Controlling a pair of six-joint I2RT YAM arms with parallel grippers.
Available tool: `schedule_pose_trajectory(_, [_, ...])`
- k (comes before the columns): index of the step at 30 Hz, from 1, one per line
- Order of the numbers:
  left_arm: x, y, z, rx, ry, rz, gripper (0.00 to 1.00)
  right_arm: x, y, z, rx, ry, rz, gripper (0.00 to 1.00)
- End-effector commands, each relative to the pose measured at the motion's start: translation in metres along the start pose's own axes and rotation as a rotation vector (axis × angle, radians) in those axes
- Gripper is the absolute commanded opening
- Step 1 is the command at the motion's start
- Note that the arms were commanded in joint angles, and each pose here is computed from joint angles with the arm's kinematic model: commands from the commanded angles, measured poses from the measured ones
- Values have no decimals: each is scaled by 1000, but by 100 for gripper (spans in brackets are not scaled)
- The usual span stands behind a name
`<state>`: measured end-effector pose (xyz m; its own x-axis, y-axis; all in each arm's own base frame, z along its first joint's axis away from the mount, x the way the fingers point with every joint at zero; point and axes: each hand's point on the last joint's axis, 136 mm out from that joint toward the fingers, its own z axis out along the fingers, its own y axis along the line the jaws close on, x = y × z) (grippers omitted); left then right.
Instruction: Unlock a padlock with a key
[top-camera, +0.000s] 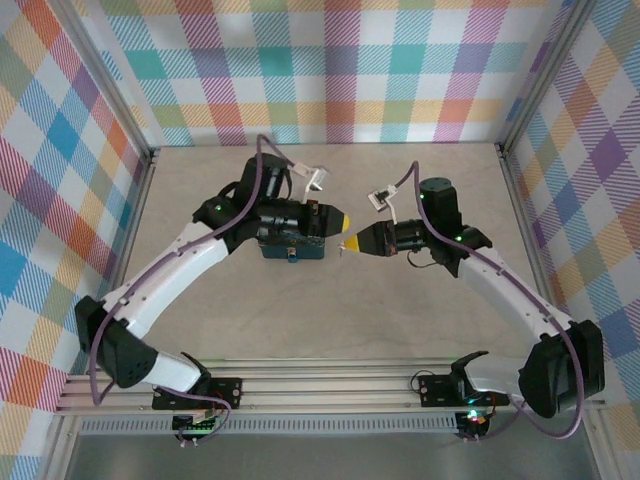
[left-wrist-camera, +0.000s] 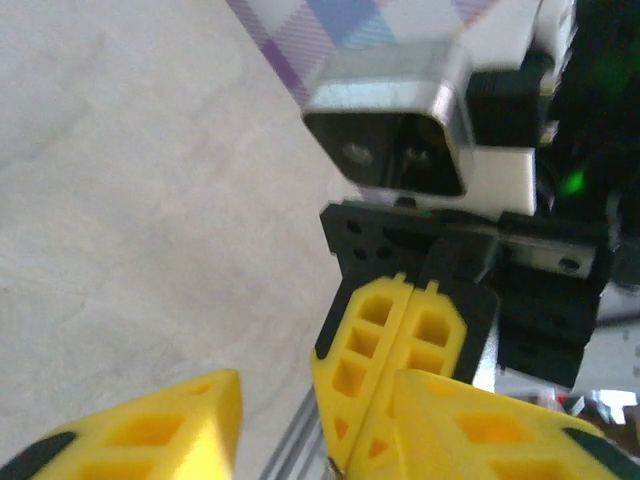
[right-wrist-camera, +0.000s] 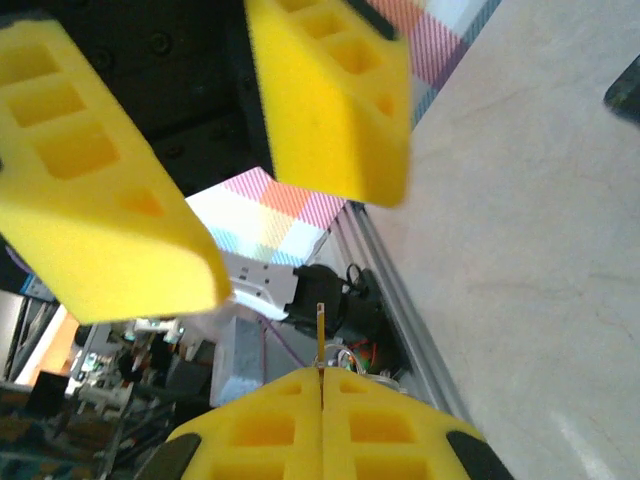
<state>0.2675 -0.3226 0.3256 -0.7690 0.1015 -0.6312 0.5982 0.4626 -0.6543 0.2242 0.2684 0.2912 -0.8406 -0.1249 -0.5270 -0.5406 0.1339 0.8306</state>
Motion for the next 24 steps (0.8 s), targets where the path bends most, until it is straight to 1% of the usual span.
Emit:
schedule_pose_trajectory(1, [-24, -2, -23, -30, -192, -35, 48, -13, 4, -4, 29, -83, -41, 0])
schedule_pose_trajectory(2, [-29, -6, -27, -7, -234, -32, 48, -14, 3, -5, 37, -95, -44, 0])
schedule_pose_trajectory(4, [-24, -9, -27, 50, -265, -68, 48, -16, 3, -6, 47, -115, -51, 0])
schedule_pose_trajectory(10, [-7, -14, -15, 203, -268, -147, 47, -21, 4, -6, 30, -144, -48, 0])
schedule_pose_trajectory(15, [1, -17, -8, 239, -271, -142, 46, -23, 10, -8, 20, -155, -97, 0])
schedule_pose_trajectory(20, [3, -27, -3, 279, -261, -122, 45, -26, 9, -16, 105, -197, -142, 0])
schedule_pose_trajectory(24, [9, -36, 3, 309, -222, -109, 38, -34, 7, -22, 159, -248, -157, 0])
